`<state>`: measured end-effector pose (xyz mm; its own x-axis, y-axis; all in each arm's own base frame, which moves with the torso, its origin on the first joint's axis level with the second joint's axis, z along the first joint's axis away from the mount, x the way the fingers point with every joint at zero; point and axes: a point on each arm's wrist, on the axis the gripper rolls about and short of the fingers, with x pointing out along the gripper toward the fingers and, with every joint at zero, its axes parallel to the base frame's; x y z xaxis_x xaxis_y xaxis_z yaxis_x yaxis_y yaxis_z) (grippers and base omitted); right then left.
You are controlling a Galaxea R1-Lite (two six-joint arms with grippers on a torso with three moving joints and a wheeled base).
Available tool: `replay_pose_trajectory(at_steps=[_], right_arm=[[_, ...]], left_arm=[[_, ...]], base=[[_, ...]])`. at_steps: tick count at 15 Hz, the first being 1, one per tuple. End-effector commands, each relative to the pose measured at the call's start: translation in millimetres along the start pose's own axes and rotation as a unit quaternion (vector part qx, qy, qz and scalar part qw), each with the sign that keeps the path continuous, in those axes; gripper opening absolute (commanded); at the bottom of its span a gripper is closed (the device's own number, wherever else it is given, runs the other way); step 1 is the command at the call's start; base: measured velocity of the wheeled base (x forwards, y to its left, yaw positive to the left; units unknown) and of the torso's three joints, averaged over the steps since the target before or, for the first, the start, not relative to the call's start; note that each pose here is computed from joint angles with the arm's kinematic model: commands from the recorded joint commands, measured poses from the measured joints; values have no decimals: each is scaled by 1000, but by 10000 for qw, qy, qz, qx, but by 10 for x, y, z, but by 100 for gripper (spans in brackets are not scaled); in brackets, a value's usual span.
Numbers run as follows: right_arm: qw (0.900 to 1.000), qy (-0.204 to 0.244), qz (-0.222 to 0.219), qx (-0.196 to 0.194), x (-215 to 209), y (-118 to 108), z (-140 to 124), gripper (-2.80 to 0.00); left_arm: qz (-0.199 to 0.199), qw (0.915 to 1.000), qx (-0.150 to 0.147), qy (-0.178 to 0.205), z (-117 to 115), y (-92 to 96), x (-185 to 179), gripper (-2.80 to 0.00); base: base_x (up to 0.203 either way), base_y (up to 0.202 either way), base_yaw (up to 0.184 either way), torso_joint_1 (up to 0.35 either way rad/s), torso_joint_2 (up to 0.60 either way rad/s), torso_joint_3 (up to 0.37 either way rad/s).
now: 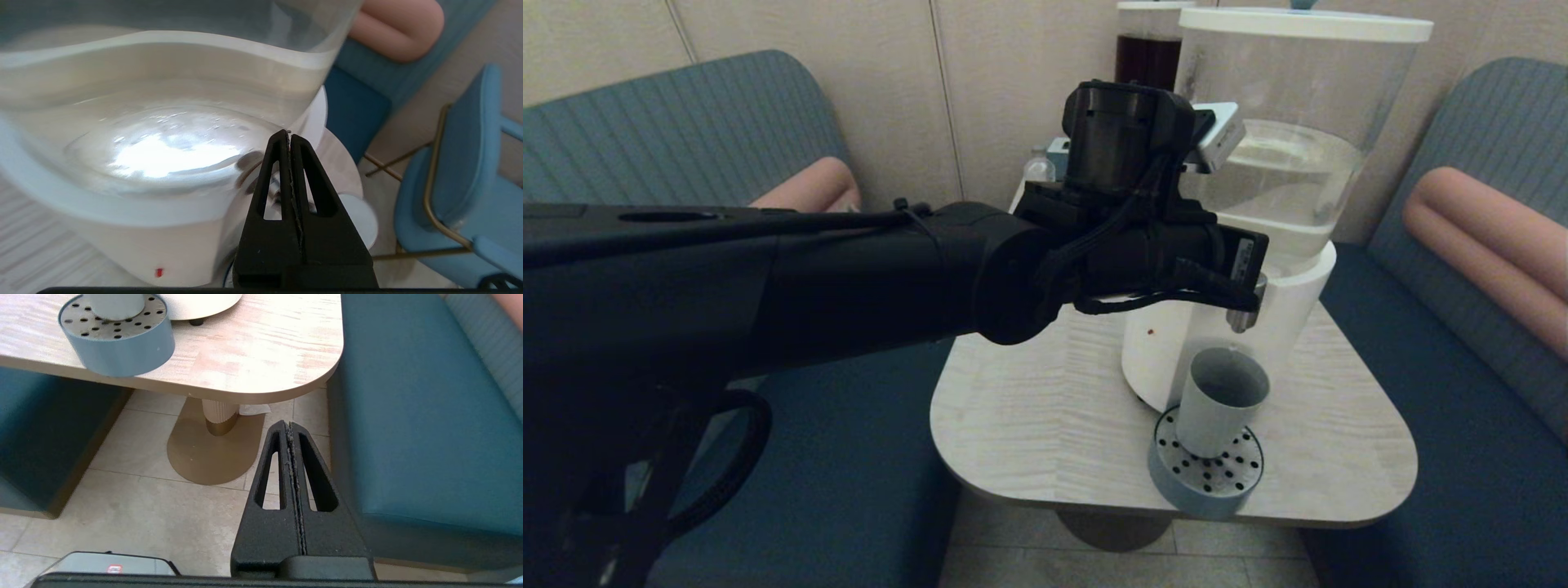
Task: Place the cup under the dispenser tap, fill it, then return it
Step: Turn off the faucet
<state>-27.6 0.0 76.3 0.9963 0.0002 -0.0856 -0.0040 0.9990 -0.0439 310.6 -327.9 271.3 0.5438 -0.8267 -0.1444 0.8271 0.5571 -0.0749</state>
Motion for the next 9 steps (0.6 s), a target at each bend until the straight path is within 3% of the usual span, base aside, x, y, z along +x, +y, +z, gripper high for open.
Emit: replay_pose_trajectory(at_steps=[1, 4, 9], right_arm=[[10000, 1, -1, -2, 0, 0, -1, -280], [10000, 1, -1, -2, 0, 0, -1, -280], [10000, 1, -1, -2, 0, 0, -1, -280]], left_arm=[[-13, 10000, -20, 60, -34, 0, 23, -280], [-39, 10000, -11, 77, -49, -22, 31, -280], [-41, 9997, 27, -259, 47, -34, -9, -280]], base=[[0, 0, 0, 0, 0, 0], [0, 0, 0, 0, 0, 0], [0, 0, 0, 0, 0, 0]])
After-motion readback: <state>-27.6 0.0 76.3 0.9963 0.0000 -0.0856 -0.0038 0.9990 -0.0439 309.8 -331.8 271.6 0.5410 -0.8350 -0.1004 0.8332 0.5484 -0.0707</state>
